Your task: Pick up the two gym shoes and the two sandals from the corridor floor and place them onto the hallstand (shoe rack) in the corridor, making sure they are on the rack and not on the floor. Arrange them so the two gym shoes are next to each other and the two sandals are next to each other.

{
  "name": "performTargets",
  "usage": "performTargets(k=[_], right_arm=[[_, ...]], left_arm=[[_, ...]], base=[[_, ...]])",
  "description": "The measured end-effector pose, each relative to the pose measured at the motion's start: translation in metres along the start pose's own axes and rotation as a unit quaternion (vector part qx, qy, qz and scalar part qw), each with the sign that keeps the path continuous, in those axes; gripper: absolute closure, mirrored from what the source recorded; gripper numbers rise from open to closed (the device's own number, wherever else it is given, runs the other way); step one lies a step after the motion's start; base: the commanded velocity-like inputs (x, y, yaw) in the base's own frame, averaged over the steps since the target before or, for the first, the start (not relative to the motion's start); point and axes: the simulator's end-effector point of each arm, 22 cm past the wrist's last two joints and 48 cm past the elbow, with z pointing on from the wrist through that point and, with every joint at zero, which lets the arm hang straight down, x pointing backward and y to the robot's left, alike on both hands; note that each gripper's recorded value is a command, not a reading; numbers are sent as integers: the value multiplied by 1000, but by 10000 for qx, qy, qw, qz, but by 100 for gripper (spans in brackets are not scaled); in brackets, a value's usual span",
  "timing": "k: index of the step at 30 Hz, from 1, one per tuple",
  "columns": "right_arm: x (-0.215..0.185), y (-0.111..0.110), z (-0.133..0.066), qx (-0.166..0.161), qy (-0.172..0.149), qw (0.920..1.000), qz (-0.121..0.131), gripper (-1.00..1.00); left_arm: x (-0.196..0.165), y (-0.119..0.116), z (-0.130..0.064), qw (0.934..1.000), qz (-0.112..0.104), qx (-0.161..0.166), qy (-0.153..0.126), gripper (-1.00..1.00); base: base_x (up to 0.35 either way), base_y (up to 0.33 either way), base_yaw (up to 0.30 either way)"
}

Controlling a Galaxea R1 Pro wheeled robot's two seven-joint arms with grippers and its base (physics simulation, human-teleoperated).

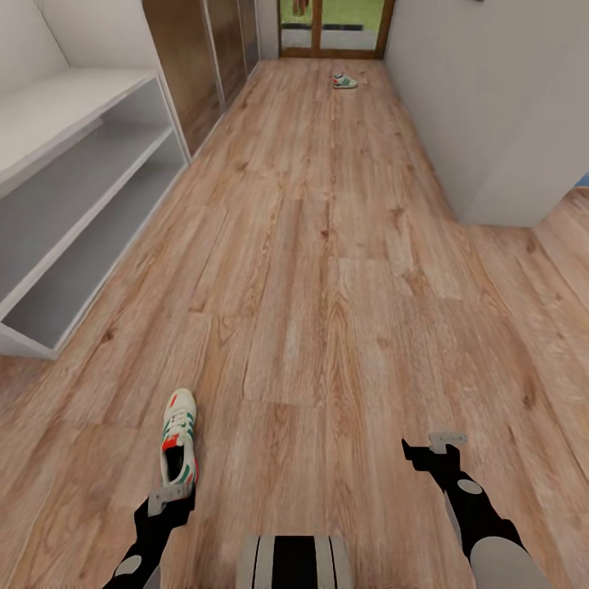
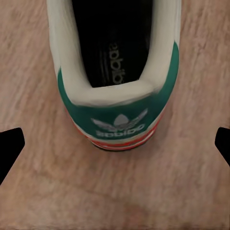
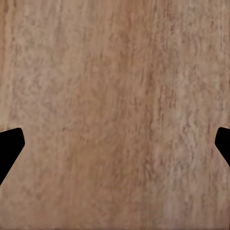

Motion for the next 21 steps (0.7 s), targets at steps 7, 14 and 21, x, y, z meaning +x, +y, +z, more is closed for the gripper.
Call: performTargets(k=[7, 14, 21], right_arm=[[20, 2, 6, -9, 176, 9998, -19, -100], [23, 1, 7, -5, 197, 9998, -17, -100], [28, 2, 8, -7, 241, 9997, -20, -100]], left_arm=[[19, 1, 3, 9998, 35, 1, 171, -100], [20, 0, 3, 9998, 46, 9, 175, -100], [26, 0, 3, 9997, 53, 10, 222, -100]], base=[[0, 0, 0], [0, 0, 0], [0, 0, 0]])
